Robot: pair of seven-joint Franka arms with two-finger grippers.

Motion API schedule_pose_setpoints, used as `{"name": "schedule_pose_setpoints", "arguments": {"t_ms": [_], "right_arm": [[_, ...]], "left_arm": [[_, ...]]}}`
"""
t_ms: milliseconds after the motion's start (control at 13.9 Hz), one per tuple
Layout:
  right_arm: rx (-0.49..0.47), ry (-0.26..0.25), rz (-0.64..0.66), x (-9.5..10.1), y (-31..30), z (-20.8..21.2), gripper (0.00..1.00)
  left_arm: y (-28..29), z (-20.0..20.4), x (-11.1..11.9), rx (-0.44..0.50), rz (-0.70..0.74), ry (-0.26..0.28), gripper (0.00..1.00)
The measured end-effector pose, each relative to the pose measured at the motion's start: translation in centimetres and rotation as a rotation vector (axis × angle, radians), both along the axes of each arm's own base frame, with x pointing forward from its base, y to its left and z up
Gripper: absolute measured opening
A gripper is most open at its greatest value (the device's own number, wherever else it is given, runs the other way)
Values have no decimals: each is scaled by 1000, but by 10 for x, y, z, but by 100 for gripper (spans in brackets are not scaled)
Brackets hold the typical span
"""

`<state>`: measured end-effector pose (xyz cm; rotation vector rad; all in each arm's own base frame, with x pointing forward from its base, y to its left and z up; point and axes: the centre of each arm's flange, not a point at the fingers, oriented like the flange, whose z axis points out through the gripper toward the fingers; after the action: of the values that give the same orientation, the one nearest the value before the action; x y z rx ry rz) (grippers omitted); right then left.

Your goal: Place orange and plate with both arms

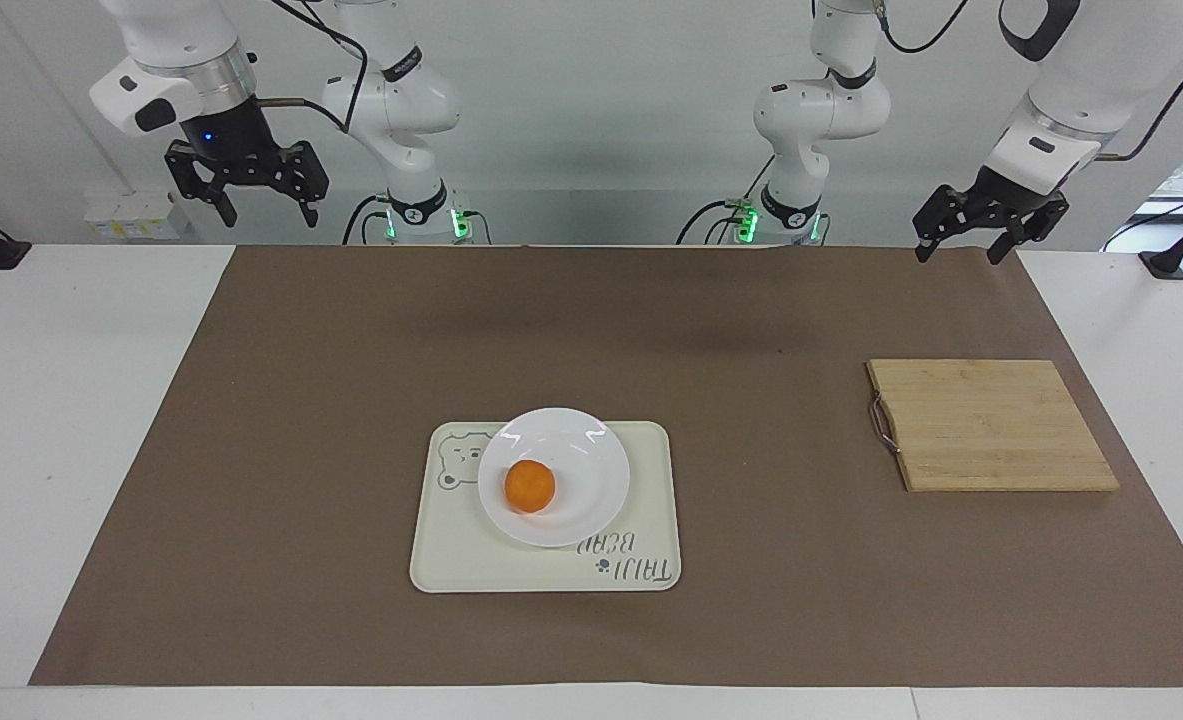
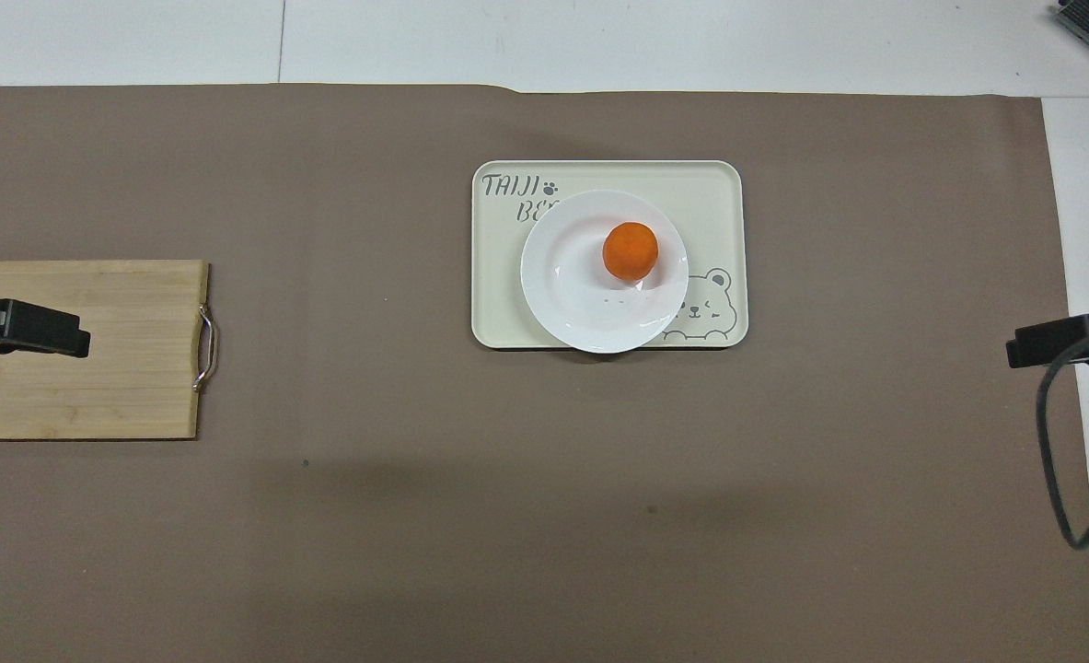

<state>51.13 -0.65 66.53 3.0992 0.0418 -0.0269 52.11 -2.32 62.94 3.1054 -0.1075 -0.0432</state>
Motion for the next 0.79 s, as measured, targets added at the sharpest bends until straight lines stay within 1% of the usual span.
{"name": "schedule_pose_setpoints", "arguments": {"t_ms": [215,789], "right_arm": [[0,10,0,-1,0,-1,100],[1,10,-5,-1,-2,-1,100]], "left_arm": [[0,0,0,0,0,0,100],[0,0,0,0,0,0,100]]}}
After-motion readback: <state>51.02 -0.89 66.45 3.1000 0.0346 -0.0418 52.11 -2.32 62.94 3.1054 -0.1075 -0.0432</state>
